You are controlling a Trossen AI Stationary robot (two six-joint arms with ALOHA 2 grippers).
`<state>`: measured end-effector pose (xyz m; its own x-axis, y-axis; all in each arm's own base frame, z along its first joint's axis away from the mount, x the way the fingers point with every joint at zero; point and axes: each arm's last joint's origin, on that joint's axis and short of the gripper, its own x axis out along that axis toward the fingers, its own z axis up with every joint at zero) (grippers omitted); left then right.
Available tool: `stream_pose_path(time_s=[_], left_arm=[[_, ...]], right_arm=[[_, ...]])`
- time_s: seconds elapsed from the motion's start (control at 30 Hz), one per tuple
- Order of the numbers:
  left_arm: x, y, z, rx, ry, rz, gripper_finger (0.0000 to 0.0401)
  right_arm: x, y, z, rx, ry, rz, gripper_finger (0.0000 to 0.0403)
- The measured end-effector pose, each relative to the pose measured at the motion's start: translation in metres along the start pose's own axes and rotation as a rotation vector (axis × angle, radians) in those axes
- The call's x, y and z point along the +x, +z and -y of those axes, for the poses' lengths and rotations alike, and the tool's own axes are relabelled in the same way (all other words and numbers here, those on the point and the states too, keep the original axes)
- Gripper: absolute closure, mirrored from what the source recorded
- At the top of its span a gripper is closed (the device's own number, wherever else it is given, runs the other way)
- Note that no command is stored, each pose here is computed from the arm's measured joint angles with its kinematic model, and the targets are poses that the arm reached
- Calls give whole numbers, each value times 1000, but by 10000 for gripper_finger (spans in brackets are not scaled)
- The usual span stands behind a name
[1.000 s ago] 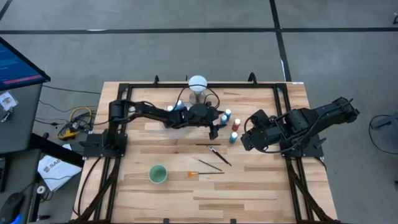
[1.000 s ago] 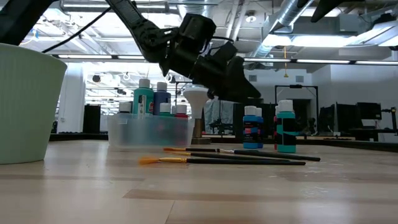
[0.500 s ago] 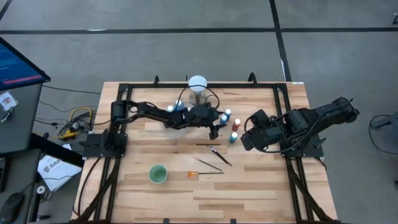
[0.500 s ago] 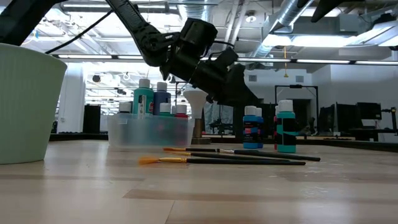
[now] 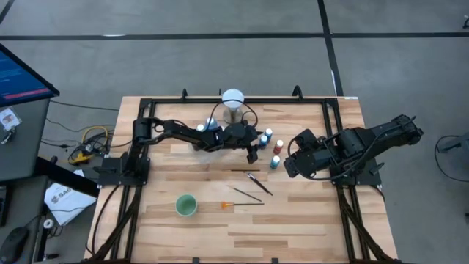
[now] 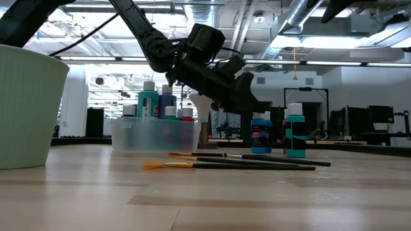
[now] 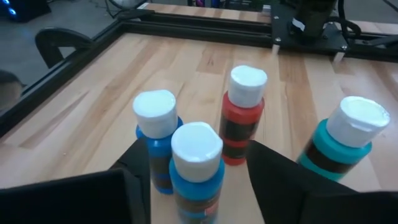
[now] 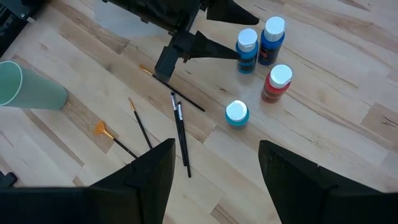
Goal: Pick & Place Paint Supplies
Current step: Put the small light blue bottle into the white bin
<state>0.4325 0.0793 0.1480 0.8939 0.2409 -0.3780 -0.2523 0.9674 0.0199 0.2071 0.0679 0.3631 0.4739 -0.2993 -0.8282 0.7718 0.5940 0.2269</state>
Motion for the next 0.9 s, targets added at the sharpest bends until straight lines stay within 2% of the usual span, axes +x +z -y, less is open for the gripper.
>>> stream_pose_path(time_s=[0.23, 0.77, 0.9], left_arm=[[0, 0, -1, -2, -12, 2, 292], [0, 1, -1, -26, -54, 6, 390], [0, 1, -1, -26, -68, 7, 399]], right_arm=[[0, 0, 0, -1, 0, 0, 178], [0, 0, 0, 0, 0, 0, 178], [0, 0, 0, 0, 0, 0, 178]])
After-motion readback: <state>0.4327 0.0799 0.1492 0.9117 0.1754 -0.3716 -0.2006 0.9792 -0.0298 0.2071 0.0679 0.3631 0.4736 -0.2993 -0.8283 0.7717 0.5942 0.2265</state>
